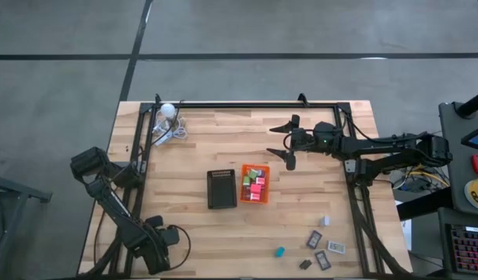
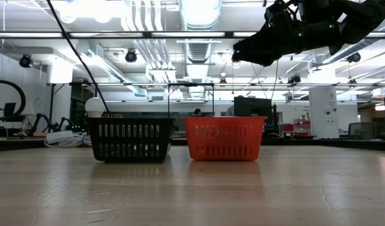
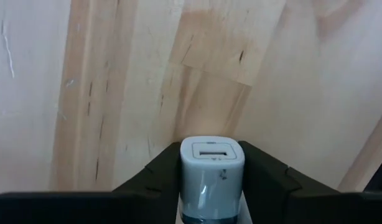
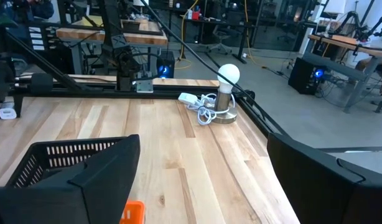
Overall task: Pick & Place Office items
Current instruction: Put the right white charger adapter into the orange bin
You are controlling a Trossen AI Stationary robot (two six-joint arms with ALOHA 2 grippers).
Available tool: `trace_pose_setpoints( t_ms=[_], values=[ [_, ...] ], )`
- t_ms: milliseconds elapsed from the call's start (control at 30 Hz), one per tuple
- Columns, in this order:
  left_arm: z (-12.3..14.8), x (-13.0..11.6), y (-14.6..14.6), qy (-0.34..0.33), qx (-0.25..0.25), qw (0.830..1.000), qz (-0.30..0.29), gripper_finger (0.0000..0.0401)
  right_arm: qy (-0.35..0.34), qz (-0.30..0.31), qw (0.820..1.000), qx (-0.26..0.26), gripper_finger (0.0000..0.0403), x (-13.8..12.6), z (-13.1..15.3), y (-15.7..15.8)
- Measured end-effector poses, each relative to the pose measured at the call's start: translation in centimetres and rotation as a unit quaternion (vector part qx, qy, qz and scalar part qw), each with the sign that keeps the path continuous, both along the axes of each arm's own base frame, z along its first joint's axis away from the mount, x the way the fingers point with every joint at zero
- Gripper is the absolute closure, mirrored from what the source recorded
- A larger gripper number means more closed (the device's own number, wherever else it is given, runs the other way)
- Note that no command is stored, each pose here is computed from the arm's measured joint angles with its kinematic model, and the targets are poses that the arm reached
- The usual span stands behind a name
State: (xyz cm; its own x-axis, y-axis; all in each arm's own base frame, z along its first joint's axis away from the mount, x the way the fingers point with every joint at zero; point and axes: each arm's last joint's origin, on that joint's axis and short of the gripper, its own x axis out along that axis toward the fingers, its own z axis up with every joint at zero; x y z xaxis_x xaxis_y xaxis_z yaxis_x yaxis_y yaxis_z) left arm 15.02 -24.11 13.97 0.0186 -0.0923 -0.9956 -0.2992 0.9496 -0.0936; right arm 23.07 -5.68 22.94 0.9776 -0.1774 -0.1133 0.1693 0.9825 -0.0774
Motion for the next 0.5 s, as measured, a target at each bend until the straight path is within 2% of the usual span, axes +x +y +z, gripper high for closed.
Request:
trace_pose_setpoints(
  t_ms=[267, 500],
  values=[
    [0.03, 0.00, 0.04, -0.004, 0.004, 1.000, 0.001, 0.0265, 0.000, 0.000, 1.000, 0.000, 0.0062, 0.01, -0.02, 0.00],
    [0.23, 0.13, -0.09, -0.009, 0.002, 1.000, 0.004, 0.0266, 0.000, 0.000, 1.000, 0.000, 0.0054, 0.01, -0.02, 0.00]
  ],
)
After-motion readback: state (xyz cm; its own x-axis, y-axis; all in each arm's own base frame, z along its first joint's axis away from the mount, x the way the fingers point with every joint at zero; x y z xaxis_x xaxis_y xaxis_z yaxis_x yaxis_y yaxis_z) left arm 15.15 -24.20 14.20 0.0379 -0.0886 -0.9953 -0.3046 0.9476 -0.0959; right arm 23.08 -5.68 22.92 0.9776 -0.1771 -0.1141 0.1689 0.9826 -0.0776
